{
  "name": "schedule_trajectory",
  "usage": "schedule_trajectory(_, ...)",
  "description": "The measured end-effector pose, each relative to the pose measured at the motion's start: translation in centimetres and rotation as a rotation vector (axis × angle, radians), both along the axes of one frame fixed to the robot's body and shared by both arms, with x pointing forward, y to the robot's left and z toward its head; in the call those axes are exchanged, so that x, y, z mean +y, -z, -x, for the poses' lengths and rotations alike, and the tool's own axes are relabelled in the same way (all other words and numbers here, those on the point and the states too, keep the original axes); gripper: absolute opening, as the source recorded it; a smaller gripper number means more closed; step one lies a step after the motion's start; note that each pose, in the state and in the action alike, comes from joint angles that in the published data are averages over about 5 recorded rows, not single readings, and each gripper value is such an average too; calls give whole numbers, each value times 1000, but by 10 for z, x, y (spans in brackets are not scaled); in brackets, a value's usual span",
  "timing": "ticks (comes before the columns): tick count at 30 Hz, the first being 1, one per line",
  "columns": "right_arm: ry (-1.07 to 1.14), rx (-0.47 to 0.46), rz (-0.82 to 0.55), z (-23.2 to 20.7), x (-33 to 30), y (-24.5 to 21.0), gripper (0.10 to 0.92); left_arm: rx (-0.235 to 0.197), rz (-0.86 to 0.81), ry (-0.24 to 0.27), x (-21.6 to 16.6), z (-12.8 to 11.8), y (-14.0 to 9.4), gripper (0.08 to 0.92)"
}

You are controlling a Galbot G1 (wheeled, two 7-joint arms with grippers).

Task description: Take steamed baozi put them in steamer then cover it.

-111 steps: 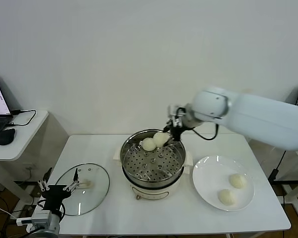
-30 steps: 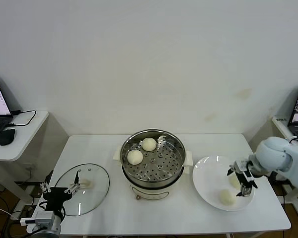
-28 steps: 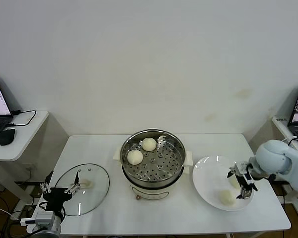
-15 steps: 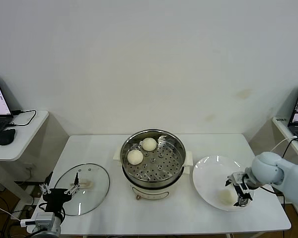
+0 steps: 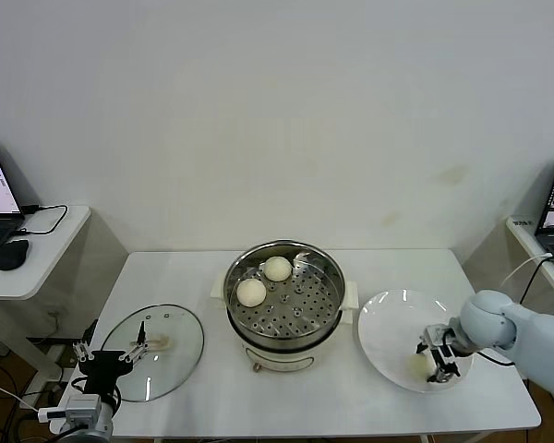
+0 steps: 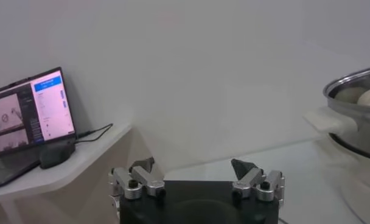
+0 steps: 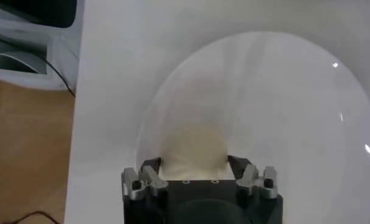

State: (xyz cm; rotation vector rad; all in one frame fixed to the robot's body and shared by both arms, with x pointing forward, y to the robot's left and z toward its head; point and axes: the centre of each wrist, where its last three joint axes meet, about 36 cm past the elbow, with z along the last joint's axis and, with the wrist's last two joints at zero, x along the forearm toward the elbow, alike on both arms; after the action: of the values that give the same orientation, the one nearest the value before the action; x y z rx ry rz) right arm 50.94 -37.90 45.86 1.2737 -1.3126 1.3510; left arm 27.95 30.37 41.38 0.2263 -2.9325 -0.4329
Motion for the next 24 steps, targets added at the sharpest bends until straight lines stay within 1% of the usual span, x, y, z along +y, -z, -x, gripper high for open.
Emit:
schedule_trajectory(5, 8, -10, -7, -3, -2, -10, 546, -3, -3, 0, 1, 0, -1, 823)
schedule_trajectory(11, 29, -48, -27, -16, -4, -42, 550, -7, -3, 4, 1, -2, -2, 823)
schedule_trajectory(19, 58, -161, -99, -49, -1, -119, 557, -10, -4, 10, 2, -2, -4, 823)
schedule_trajectory(24, 21, -246, -148, -69, 21, -176, 560, -14, -3, 10, 3, -2, -6, 823)
